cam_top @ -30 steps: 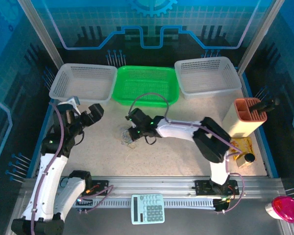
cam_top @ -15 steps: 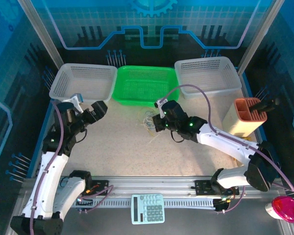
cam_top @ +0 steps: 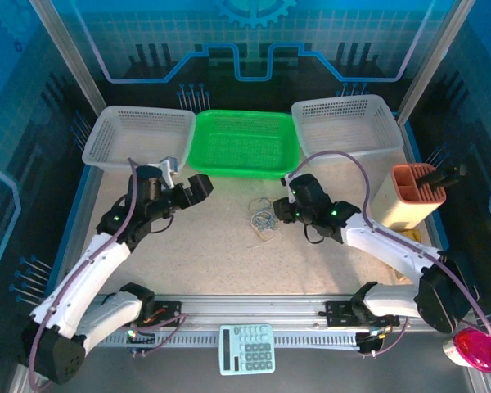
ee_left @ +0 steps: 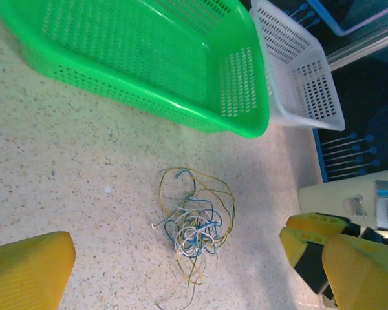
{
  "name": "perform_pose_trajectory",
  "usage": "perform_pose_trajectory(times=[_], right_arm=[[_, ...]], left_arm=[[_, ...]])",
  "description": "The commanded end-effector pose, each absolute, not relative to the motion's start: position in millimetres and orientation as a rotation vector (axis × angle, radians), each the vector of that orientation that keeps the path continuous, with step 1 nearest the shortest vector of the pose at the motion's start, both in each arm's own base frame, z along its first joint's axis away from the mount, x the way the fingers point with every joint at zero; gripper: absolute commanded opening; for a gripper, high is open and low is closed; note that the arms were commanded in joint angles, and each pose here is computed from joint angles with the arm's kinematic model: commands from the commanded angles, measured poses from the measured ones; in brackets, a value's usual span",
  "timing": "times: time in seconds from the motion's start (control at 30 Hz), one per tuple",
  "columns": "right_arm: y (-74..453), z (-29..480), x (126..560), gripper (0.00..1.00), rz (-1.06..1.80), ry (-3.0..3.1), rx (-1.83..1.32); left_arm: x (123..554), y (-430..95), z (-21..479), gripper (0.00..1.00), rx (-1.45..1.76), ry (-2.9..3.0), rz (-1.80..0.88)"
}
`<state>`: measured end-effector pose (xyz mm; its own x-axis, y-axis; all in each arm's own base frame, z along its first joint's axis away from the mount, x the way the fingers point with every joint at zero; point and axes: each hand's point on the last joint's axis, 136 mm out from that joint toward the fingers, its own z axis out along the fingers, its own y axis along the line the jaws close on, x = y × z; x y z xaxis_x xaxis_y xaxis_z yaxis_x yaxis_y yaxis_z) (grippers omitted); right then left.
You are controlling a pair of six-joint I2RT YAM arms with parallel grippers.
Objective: Untangle the cables
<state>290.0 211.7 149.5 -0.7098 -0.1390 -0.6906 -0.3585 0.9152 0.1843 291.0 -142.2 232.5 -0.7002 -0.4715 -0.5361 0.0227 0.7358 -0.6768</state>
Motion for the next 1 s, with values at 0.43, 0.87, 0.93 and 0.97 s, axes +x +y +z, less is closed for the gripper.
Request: perform_pose_trajectory(times=[0.43, 0.87, 0.93, 0.97], right_arm=[[198.1, 115.3, 316.1, 0.48, 0.527, 2.534, -0.176], [215.5, 99.1, 349.5, 0.35, 0.578, 2.571, -0.157], [217.3, 95.8, 352.5, 0.35, 0.577, 2.580, -0.159], [217.9, 93.9, 353.0, 0.35, 0.577, 2.585, -0.160]], left_arm=[[308.0, -205.1, 173.7, 0.99, -0.261, 2.344, -0.847], [308.1, -229.0, 164.7, 0.99, -0.215, 2.382, -0.847], [307.9, -228.9, 165.2, 0.99, -0.213, 2.382, -0.846], [308.5, -228.9, 165.7, 0.99, -0.212, 2.380, -0.846]])
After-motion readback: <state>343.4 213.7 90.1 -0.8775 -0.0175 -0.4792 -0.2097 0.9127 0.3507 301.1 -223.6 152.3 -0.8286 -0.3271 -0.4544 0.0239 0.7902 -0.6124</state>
